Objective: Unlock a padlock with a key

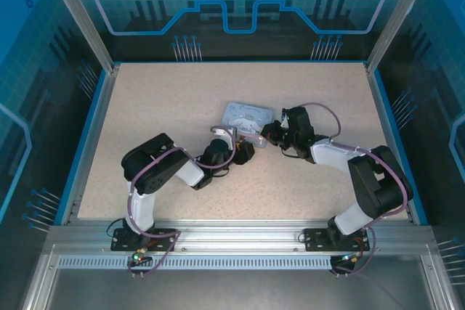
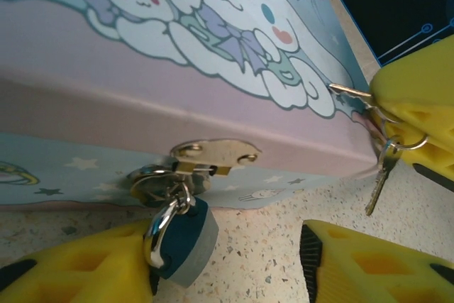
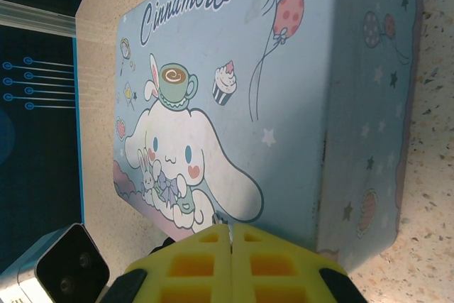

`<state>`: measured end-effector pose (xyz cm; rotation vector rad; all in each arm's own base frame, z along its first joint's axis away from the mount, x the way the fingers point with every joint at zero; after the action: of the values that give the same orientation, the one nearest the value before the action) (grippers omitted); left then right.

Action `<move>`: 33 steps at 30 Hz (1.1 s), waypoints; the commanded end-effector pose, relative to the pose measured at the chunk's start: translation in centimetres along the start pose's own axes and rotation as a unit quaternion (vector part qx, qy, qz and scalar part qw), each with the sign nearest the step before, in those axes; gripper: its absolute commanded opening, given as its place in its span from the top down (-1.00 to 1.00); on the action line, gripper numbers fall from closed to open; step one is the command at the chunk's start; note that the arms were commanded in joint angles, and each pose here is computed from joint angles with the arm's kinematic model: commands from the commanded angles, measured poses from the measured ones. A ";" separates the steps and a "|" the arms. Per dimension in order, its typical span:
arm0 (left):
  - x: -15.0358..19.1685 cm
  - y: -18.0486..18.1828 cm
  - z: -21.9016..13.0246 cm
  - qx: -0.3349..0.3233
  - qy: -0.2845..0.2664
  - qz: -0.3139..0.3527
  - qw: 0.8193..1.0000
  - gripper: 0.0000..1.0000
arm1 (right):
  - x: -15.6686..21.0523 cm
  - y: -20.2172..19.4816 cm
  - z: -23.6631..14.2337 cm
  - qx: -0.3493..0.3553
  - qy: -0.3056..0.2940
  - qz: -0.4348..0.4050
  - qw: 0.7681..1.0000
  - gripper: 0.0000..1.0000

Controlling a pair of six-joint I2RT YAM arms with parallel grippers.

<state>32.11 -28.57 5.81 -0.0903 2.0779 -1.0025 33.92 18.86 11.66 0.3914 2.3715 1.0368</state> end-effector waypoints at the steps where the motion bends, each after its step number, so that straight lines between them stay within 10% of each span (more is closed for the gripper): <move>1: 1.7 1.4 -0.1 -0.022 0.014 -0.010 1.000 -0.01 | 0.7 -0.8 0.6 0.021 0.016 0.001 1.000 1.00; 33: 2.6 2.9 -0.1 -0.100 0.021 0.017 0.995 0.28 | 0.7 -0.7 0.5 0.020 0.017 0.002 1.000 1.00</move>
<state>32.31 -28.27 5.10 -0.1616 2.0670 -0.9068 33.96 18.88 11.67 0.3920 2.3735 1.0364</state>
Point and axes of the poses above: each hand's point on the last joint's axis, 136 mm out from that joint toward the fingers, its own z axis out along the fingers, its own y axis along the line the jaws close on, x = y × z, the point moved 4 cm from there along -z, back along the fingers, and after that the axes turned 4 degrees about -z, right-handed, at the moved point
